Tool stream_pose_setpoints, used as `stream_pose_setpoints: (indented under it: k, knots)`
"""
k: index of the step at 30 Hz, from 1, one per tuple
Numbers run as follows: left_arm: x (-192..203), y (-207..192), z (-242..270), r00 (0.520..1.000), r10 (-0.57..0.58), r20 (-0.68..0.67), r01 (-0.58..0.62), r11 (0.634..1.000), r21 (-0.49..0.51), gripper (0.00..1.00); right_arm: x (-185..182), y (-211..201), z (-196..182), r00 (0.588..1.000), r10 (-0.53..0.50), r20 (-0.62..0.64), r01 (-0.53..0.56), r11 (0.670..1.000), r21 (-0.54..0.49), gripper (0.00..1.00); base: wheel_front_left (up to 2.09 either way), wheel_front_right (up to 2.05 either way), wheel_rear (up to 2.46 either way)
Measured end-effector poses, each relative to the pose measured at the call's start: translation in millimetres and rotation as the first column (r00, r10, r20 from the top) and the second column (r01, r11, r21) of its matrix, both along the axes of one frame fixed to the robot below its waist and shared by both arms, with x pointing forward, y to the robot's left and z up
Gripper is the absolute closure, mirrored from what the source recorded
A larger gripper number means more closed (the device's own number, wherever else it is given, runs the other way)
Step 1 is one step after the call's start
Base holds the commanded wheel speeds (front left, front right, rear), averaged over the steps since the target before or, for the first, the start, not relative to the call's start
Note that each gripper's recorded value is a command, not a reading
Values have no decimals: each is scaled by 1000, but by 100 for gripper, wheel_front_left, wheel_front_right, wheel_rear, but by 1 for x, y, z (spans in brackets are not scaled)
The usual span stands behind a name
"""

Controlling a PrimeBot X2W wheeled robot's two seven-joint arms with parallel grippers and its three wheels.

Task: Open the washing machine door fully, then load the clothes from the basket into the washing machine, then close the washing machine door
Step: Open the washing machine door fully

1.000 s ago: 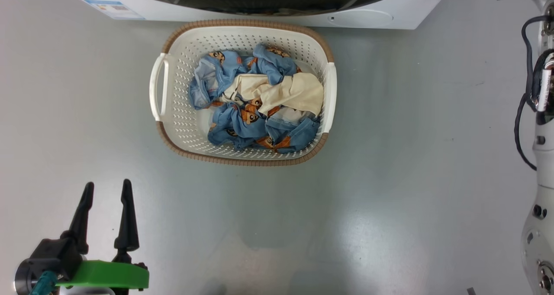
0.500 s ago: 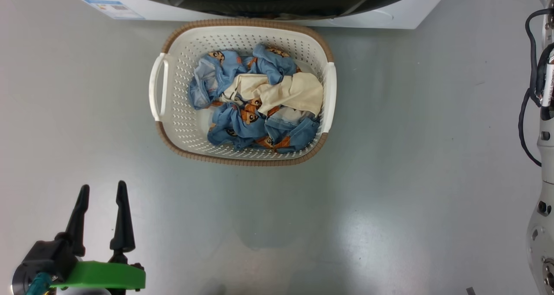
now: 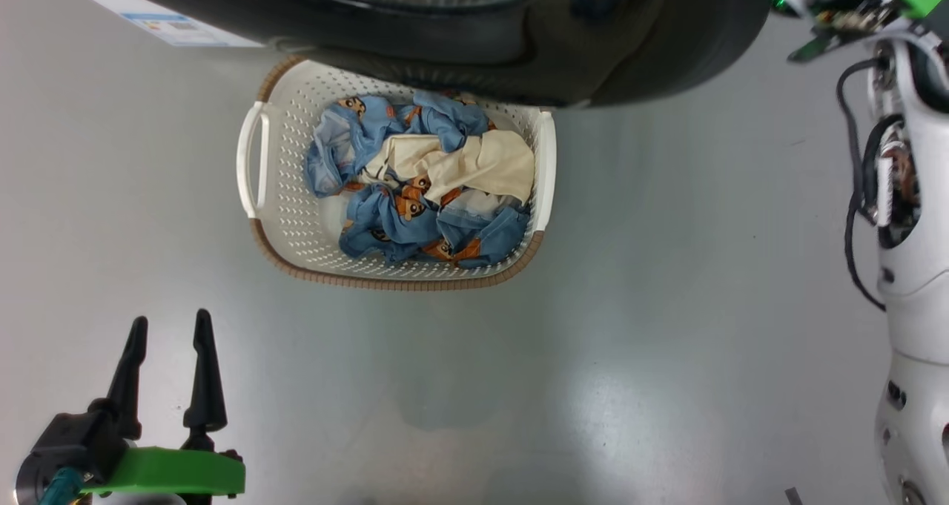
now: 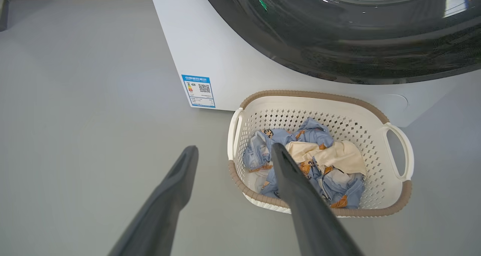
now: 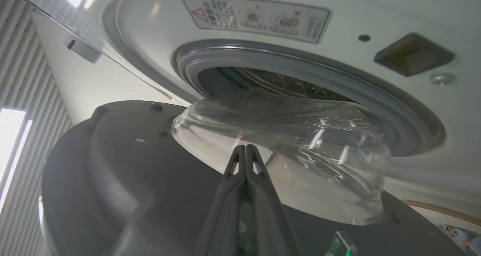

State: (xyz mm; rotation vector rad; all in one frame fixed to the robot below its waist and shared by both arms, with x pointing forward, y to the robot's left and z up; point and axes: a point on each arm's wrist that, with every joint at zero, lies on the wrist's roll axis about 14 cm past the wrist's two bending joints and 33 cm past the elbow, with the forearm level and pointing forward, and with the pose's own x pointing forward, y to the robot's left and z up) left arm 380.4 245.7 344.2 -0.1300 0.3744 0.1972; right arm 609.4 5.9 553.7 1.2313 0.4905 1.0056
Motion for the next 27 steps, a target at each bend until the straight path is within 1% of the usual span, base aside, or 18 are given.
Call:
stream_pose_setpoints:
  k: [9,14,16,20,27]
  knots:
    - [5,-4,15,999,0,52,2,1000,-23,0,-42,16,-6,995,102,-16,-103,994,-45,100,0,0,0]
    - [6,-2,29,996,23,90,-21,999,-30,0,-77,34,-4,982,190,-19,-190,980,-54,100,0,0,0]
    - [5,-1,34,994,36,107,-33,999,-37,0,-89,41,1,976,217,-2,-217,974,-68,100,0,0,0]
    - [2,1,42,991,51,124,-46,998,-46,0,-109,49,11,968,251,12,-250,966,-58,100,0,0,0]
    - [-3,6,63,982,69,178,-62,997,-47,0,-153,70,8,944,329,-8,-328,940,-95,100,0,0,0]
